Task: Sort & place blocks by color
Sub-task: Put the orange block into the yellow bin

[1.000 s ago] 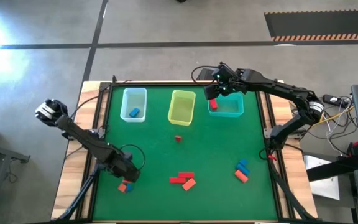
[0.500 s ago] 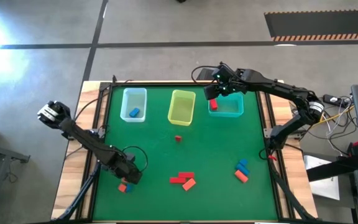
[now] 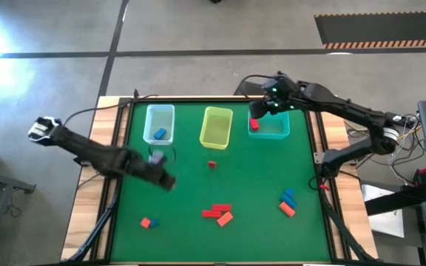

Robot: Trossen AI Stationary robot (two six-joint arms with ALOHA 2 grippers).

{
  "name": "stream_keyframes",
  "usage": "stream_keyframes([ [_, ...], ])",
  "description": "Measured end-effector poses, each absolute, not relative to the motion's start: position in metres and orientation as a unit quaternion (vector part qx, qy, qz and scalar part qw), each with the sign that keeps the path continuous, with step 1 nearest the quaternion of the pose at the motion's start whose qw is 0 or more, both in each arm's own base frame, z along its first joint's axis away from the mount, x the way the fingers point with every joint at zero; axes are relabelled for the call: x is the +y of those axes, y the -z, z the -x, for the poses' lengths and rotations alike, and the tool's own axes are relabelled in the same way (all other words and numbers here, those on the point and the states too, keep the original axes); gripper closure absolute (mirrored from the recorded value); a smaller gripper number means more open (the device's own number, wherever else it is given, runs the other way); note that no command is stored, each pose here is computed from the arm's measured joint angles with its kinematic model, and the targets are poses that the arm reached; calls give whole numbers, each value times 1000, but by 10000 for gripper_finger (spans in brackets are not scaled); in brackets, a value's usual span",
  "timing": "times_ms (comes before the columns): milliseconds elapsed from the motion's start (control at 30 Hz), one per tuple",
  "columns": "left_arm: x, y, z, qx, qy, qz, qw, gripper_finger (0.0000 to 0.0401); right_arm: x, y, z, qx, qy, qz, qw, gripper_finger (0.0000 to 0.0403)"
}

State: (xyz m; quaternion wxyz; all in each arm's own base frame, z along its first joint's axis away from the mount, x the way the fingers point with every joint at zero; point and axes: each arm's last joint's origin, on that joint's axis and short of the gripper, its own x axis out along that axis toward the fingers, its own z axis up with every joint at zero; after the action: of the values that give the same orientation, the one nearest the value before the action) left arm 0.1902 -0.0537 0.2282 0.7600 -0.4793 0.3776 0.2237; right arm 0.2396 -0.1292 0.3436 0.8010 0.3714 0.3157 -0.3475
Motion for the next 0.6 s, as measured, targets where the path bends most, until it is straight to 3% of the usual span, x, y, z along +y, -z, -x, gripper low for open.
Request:
stream_keyframes([
  [167,6,-259,-207,253,-230,410,846,282,-105,-365,-227,288,317,-360,829,193],
  [333,70,-279,-233,162,-214,369,890,282,-87,-377,-219,265,296,-373,839,193],
  [600,125,-274,-303,237,-205,292,904,282,-63,-384,-217,253,271,-397,840,193],
])
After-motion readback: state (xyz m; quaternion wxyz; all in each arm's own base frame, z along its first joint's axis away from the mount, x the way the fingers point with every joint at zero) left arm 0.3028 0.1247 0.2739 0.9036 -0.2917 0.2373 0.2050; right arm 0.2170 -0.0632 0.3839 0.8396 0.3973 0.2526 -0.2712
